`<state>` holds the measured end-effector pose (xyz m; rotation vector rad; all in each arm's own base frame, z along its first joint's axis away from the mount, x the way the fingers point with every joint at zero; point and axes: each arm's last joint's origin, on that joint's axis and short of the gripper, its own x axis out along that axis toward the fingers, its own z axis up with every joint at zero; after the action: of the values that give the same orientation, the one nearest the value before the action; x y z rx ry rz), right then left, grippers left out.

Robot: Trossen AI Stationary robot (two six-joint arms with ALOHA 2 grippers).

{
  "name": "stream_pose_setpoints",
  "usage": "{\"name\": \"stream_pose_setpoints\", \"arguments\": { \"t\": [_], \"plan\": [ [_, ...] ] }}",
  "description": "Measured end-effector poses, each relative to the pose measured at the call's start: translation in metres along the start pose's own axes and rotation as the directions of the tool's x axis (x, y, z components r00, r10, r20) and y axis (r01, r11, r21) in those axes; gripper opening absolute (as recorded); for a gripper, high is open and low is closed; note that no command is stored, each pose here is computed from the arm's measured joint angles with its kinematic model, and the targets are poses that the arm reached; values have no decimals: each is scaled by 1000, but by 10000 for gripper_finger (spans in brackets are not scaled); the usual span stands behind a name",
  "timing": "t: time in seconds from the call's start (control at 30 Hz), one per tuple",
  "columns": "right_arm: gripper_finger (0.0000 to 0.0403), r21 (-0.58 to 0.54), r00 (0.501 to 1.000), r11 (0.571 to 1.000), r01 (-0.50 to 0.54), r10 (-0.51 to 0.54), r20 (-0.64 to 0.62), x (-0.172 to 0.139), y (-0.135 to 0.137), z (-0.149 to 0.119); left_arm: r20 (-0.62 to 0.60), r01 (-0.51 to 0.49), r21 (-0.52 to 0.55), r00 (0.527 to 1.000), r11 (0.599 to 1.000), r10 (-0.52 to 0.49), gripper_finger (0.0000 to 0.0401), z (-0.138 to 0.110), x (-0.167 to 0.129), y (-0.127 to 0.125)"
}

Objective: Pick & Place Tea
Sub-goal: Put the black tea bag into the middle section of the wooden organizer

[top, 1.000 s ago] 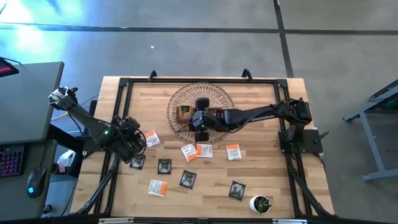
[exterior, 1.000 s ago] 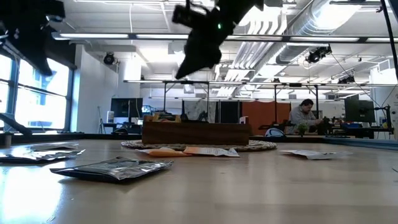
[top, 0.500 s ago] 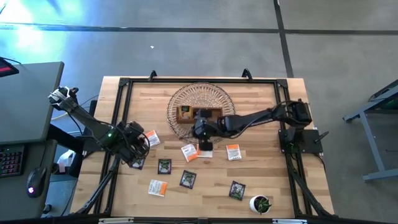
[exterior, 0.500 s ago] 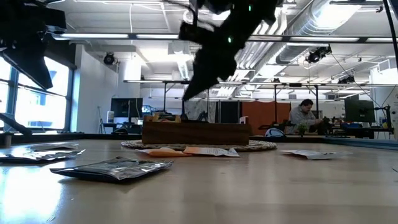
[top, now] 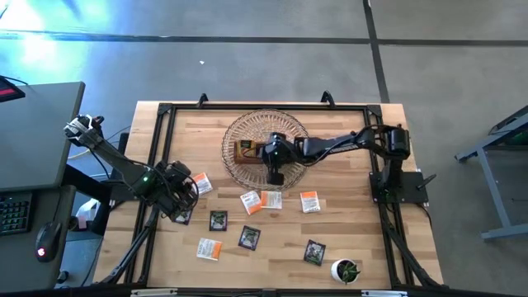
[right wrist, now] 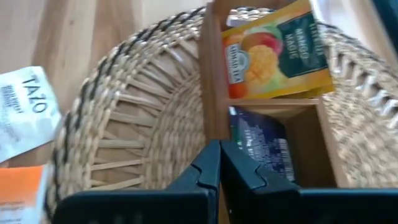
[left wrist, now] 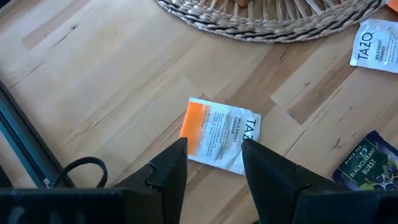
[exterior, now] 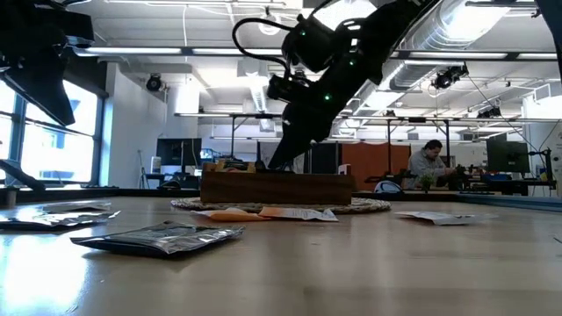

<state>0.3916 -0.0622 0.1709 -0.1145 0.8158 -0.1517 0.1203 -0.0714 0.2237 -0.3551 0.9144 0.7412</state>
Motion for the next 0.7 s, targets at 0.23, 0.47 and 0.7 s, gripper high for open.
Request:
{"name": "stream_pose_setpoints", "arguments": {
  "t": [0.23, 0.47, 0.7],
  "plan": [
    [3, -23, 997, 997, 70, -71, -7, 1, -11, -1, 7, -3, 1, 1000, 1000, 3, 152, 0, 0, 0],
    [2, -23, 989, 989, 148, -149, -26, 1, -31, -5, 7, -4, 2, 1000, 1000, 4, 152, 0, 0, 0],
    [1, 5, 998, 998, 63, -63, 27, 1, -45, -5, 8, -4, -1, 1000, 1000, 4, 152, 0, 0, 0]
  ]
}}
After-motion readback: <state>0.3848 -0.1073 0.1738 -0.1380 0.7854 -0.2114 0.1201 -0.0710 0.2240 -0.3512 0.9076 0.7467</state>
